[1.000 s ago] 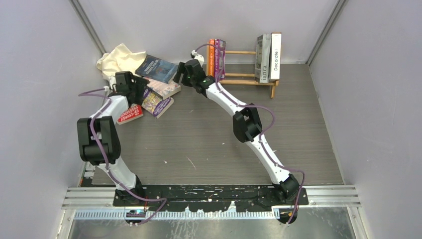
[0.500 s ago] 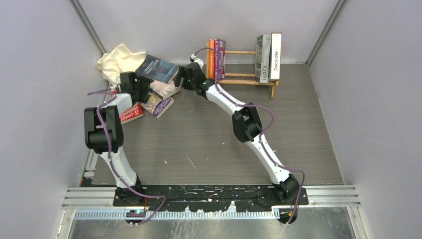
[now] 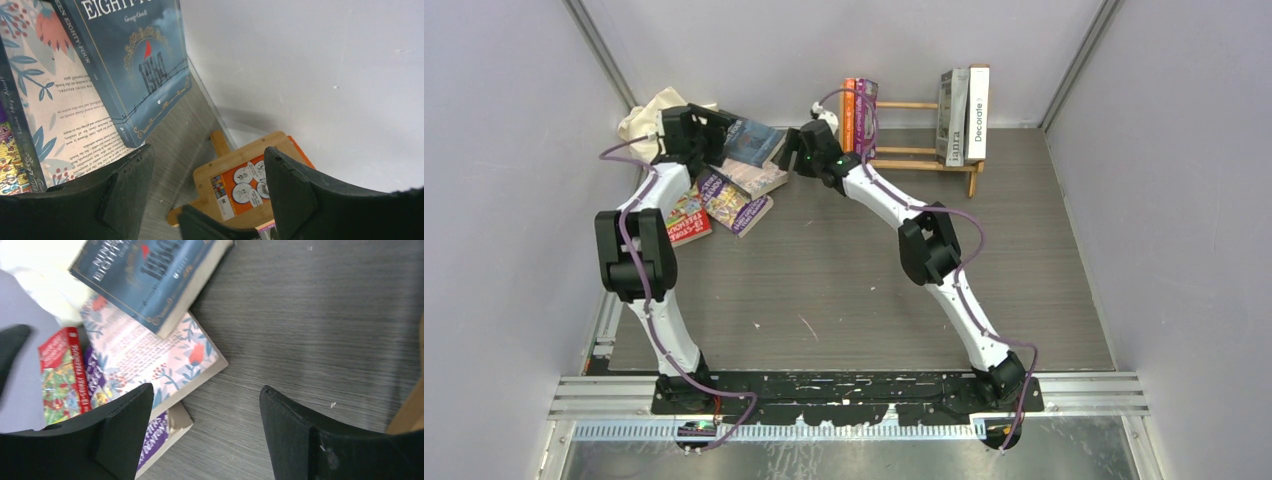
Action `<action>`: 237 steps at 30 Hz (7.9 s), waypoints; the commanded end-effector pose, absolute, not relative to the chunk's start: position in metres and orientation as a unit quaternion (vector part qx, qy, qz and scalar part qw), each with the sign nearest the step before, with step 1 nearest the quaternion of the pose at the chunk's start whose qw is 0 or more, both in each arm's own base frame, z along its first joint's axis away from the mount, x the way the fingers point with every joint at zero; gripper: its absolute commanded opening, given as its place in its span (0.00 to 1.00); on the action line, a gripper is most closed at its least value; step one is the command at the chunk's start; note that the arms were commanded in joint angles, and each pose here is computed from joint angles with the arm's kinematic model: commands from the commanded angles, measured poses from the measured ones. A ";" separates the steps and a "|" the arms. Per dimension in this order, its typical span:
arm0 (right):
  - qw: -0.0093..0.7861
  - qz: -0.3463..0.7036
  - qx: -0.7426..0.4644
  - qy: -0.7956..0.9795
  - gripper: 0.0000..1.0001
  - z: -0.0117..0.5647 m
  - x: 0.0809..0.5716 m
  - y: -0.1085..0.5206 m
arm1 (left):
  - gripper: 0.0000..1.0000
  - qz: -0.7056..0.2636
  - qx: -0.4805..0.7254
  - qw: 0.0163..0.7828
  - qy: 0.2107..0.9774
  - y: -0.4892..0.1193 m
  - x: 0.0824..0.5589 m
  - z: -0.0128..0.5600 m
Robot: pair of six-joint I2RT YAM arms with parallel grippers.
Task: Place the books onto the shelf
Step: Pick up the book from the center of the board, then place the book on the shelf.
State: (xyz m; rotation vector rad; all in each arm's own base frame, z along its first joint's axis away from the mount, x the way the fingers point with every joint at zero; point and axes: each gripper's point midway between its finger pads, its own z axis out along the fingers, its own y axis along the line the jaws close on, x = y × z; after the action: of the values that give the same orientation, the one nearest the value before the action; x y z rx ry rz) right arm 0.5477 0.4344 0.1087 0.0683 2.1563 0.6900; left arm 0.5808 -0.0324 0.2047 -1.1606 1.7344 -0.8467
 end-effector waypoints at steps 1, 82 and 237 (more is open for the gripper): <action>0.497 0.304 0.027 0.812 0.83 0.217 0.552 0.424 | 0.79 -0.353 -0.457 0.407 0.708 -0.051 0.588 0.194; 0.472 0.258 0.013 0.843 0.92 0.216 0.539 0.374 | 0.84 -0.102 -0.590 0.339 0.726 -0.036 0.577 0.013; 0.575 0.298 0.260 0.716 1.00 0.454 0.444 0.143 | 0.00 -0.386 -0.043 0.768 0.509 -0.281 0.403 0.542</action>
State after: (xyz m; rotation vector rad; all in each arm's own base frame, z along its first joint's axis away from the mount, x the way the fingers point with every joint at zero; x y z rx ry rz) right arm 0.4441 0.1353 0.3893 0.5489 1.7566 0.5647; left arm 0.4590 -0.3153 0.4174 -0.0821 1.4577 -0.7182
